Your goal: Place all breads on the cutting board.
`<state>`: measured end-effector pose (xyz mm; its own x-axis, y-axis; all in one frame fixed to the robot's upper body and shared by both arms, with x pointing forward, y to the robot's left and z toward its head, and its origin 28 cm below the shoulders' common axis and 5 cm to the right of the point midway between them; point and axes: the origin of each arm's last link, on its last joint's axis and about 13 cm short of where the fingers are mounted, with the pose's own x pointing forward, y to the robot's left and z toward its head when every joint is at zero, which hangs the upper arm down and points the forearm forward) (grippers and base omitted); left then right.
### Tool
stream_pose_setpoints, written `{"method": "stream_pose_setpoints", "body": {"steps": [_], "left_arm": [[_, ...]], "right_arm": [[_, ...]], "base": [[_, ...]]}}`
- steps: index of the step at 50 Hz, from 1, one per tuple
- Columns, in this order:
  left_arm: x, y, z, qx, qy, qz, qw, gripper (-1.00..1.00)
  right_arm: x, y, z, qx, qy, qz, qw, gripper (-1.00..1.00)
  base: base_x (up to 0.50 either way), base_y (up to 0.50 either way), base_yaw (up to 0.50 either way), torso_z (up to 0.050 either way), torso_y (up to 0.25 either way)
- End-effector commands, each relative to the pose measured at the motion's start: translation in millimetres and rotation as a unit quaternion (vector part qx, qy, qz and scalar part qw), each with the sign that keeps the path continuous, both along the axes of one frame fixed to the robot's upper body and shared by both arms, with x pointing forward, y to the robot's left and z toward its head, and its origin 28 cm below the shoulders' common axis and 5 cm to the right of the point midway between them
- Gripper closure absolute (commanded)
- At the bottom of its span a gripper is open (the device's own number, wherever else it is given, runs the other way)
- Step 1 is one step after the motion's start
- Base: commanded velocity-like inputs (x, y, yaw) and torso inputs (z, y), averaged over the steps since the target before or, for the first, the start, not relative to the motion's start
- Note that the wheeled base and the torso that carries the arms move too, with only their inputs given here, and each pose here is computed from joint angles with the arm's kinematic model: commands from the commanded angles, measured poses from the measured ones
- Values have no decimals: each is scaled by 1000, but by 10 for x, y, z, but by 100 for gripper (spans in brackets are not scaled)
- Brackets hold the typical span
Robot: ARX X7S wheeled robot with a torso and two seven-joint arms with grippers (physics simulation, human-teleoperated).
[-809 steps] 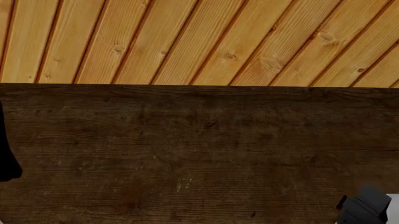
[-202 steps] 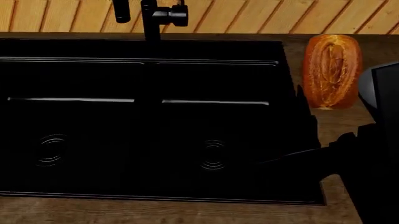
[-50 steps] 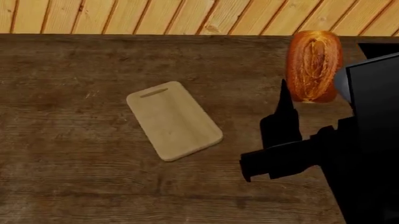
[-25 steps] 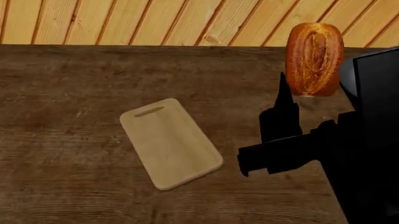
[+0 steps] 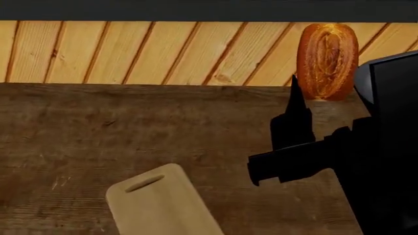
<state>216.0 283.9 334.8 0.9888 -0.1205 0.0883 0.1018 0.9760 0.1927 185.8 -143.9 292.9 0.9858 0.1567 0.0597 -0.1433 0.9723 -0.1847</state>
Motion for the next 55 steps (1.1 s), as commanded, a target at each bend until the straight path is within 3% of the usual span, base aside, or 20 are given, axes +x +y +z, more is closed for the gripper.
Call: {"method": "stream_pose_setpoints", "body": {"steps": [1, 18, 29, 32, 35, 40, 44, 48, 49, 55], "left_arm": [[19, -21, 13, -9, 2, -2, 1000, 100], [24, -37, -3, -4, 5, -5, 1000, 100], [387, -281, 357, 123, 37, -65, 990, 100], [486, -348, 405, 162, 55, -80, 982, 100], [587, -412, 398, 195, 108, -106, 969, 100], [723, -482, 382, 234, 133, -120, 956, 100], [817, -547, 331, 288, 164, -134, 934, 100], [840, -606, 282, 306, 188, -152, 921, 100], [855, -658, 225, 326, 207, -171, 906, 100], [991, -725, 101, 347, 226, -177, 893, 100]], "right_arm": [[3, -16, 90, -8, -36, -3, 999, 100], [1, -18, 57, -12, -34, -6, 999, 100], [-2, 0, 46, -13, -24, -9, 1000, 100], [-3, -8, 45, -11, -20, -11, 1000, 100], [-8, -11, 47, -12, -18, -9, 1000, 100], [-19, -23, 36, -13, -16, -10, 1000, 100], [-17, -25, 24, -19, -14, -12, 1000, 100], [-5, -14, 13, -16, -13, -9, 1000, 100], [0, -12, 9, -16, -12, -7, 1000, 100], [-4, -22, -4, -12, -12, -4, 1000, 100]], "base": [[500, 1, 0, 0, 0], [397, 0, 0, 0, 1], [0, 0, 0, 0, 1], [0, 0, 0, 3, 0], [0, 0, 0, 0, 0], [0, 0, 0, 0, 2], [0, 0, 0, 0, 0], [0, 0, 0, 0, 3], [0, 0, 0, 0, 0], [0, 0, 0, 0, 0]]}}
